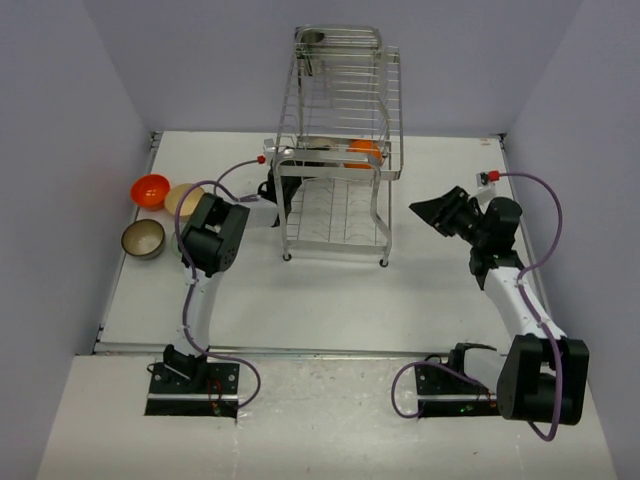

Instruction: Unload the bowls from the dish rack

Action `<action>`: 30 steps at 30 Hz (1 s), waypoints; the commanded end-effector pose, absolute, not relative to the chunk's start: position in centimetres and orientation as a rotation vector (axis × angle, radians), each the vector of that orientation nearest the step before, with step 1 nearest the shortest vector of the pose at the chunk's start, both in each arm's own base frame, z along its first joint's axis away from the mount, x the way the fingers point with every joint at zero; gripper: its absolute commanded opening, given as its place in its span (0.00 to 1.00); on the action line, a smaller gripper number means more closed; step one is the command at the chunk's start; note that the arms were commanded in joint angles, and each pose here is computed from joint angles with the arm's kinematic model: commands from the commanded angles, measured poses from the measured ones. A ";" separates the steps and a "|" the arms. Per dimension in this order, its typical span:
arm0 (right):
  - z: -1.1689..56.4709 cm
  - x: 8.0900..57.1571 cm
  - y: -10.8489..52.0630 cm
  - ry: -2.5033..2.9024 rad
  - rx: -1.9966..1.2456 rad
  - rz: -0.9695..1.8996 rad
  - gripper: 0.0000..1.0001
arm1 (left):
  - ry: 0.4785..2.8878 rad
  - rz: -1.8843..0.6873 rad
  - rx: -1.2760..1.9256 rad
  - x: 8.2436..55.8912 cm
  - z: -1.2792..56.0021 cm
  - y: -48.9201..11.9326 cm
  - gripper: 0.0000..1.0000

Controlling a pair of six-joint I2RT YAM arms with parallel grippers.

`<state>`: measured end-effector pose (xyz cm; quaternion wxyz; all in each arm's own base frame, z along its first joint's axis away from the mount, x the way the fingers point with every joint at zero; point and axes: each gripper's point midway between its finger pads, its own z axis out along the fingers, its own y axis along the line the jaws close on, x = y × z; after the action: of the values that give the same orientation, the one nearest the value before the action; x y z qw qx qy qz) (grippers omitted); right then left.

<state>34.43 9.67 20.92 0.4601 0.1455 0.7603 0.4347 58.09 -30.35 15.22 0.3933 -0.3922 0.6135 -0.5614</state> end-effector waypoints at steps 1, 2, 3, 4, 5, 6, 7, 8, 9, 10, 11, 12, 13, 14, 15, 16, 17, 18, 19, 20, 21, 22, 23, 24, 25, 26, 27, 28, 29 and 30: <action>21.2 34.1 9.9 1.850 0.291 1.077 0.48 | 1.400 -1.559 -0.882 56.2 18.8 -30.1 0.00; 21.1 34.1 9.9 1.852 0.291 1.078 0.48 | 1.399 -1.571 -0.882 55.6 18.2 -29.9 0.00; 20.9 34.0 9.9 1.855 0.290 1.079 0.48 | 1.374 -1.599 -0.870 55.3 18.2 -29.9 0.00; 20.8 34.0 9.9 1.857 0.290 1.078 0.48 | 1.306 -1.645 -0.836 54.9 19.3 -29.7 0.00; 20.7 34.0 10.0 1.860 0.288 1.078 0.48 | 1.295 -1.684 -0.802 54.3 19.5 -30.0 0.00; 20.4 33.9 10.0 1.865 0.291 1.078 0.48 | 1.239 -1.727 -0.766 53.8 19.9 -30.0 0.00; 20.3 33.9 10.0 1.869 0.294 1.081 0.48 | 1.224 -1.744 -0.754 53.7 19.9 -30.0 0.00; 20.1 33.8 10.0 1.872 0.292 1.083 0.48 | 1.215 -1.765 -0.754 53.6 19.4 -30.1 0.00; 19.9 33.8 10.0 1.877 0.296 1.084 0.48 | 1.157 -1.800 -0.704 53.1 20.6 -30.0 0.00; 19.8 33.8 10.1 1.879 0.295 1.087 0.48 | 1.131 -1.821 -0.674 52.9 21.2 -30.1 0.00; 19.7 33.7 10.1 1.879 0.295 1.089 0.48 | 1.134 -1.838 -0.656 52.8 20.7 -30.4 0.00; 19.6 33.7 10.1 1.882 0.297 1.090 0.48 | 1.103 -1.860 -0.623 52.7 21.7 -30.5 0.00; 19.6 33.7 10.0 1.882 0.299 1.089 0.48 | 1.092 -1.875 -0.586 52.4 22.3 -30.7 0.00; 19.6 33.7 10.1 1.881 0.299 1.089 0.48 | 1.084 -1.879 -0.571 52.4 22.6 -30.8 0.00; 19.5 33.7 10.0 1.883 0.301 1.090 0.48 | 1.063 -1.889 -0.552 52.3 23.2 -30.8 0.00; 19.5 33.7 10.1 1.882 0.299 1.091 0.48 | 1.055 -1.895 -0.531 52.2 23.7 -30.8 0.00; 19.6 33.7 10.1 1.879 0.295 1.089 0.48 | 1.050 -1.893 -0.523 52.3 24.0 -30.7 0.00; 19.6 33.7 10.1 1.880 0.297 1.090 0.48 | 1.036 -1.901 -0.507 52.2 24.6 -30.7 0.00; 19.5 33.7 10.1 1.882 0.298 1.092 0.48 | 1.027 -1.903 -0.497 52.1 24.9 -30.6 0.00; 19.5 33.8 10.1 1.882 0.301 1.094 0.48 | 1.022 -1.907 -0.500 52.0 25.1 -30.4 0.00; 19.4 33.7 10.2 1.886 0.301 1.100 0.48 | 1.025 -1.907 -0.502 51.8 25.0 -30.3 0.00; 19.4 33.7 10.2 1.884 0.298 1.103 0.48 | 1.014 -1.905 -0.494 51.5 25.6 -30.2 0.00; 19.3 33.7 10.3 1.885 0.302 1.112 0.48 | 1.020 -1.901 -0.496 51.4 25.6 -30.1 0.00; 19.2 33.7 10.3 1.886 0.302 1.117 0.48 | 1.016 -1.896 -0.495 51.3 25.7 -30.0 0.00; 19.4 33.7 10.4 1.879 0.297 1.123 0.48 | 1.023 -1.887 -0.491 51.0 25.7 -29.9 0.00; 19.3 33.7 10.4 1.882 0.300 1.126 0.48 | 1.023 -1.882 -0.503 51.1 25.6 -29.6 0.00; 19.2 33.7 10.4 1.882 0.298 1.127 0.48 | 1.015 -1.884 -0.500 50.9 25.9 -29.4 0.00; 19.3 33.6 10.5 1.880 0.298 1.130 0.48 | 1.009 -1.884 -0.492 50.8 26.1 -29.2 0.00; 19.2 33.6 10.5 1.882 0.297 1.131 0.48 | 1.002 -1.883 -0.493 50.7 26.3 -29.0 0.00; 19.2 33.6 10.5 1.883 0.298 1.131 0.48 | 1.000 -1.883 -0.492 50.6 26.4 -28.9 0.00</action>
<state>33.49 10.31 18.40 0.4333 0.1385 0.7698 0.4477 55.55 -30.10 15.92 0.3983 -0.3205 0.5379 -0.6703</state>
